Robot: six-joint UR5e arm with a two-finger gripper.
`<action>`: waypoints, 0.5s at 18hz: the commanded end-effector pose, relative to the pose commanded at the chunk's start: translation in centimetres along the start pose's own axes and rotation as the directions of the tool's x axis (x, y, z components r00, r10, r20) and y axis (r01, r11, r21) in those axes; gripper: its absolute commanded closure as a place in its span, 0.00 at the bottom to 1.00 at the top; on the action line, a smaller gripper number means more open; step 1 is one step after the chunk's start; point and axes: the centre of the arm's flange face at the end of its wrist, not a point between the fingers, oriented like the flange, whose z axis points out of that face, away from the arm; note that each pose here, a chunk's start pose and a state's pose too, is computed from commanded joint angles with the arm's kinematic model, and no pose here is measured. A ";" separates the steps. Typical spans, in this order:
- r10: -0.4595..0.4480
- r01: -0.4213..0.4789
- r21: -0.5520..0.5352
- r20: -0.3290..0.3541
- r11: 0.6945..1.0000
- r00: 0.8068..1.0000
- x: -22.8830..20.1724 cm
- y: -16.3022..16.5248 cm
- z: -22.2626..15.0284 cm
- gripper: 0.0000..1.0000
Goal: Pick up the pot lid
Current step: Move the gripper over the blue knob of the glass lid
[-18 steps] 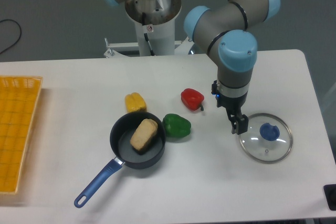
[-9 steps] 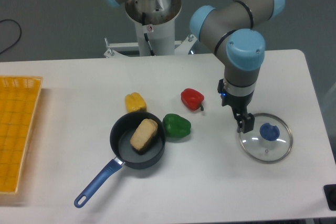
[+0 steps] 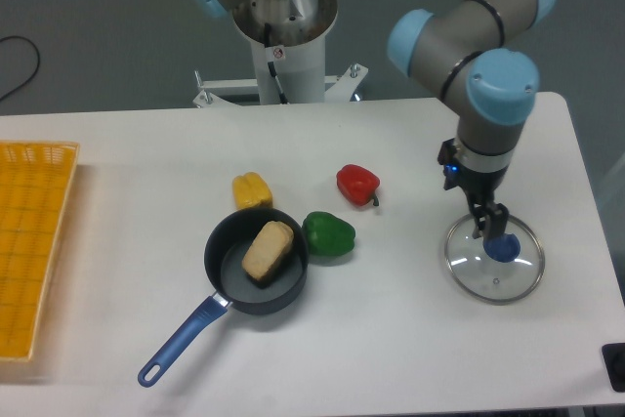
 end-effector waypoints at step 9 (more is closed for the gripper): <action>0.074 -0.073 0.014 -0.029 0.997 0.997 -1.1 3.2 3.0 0.00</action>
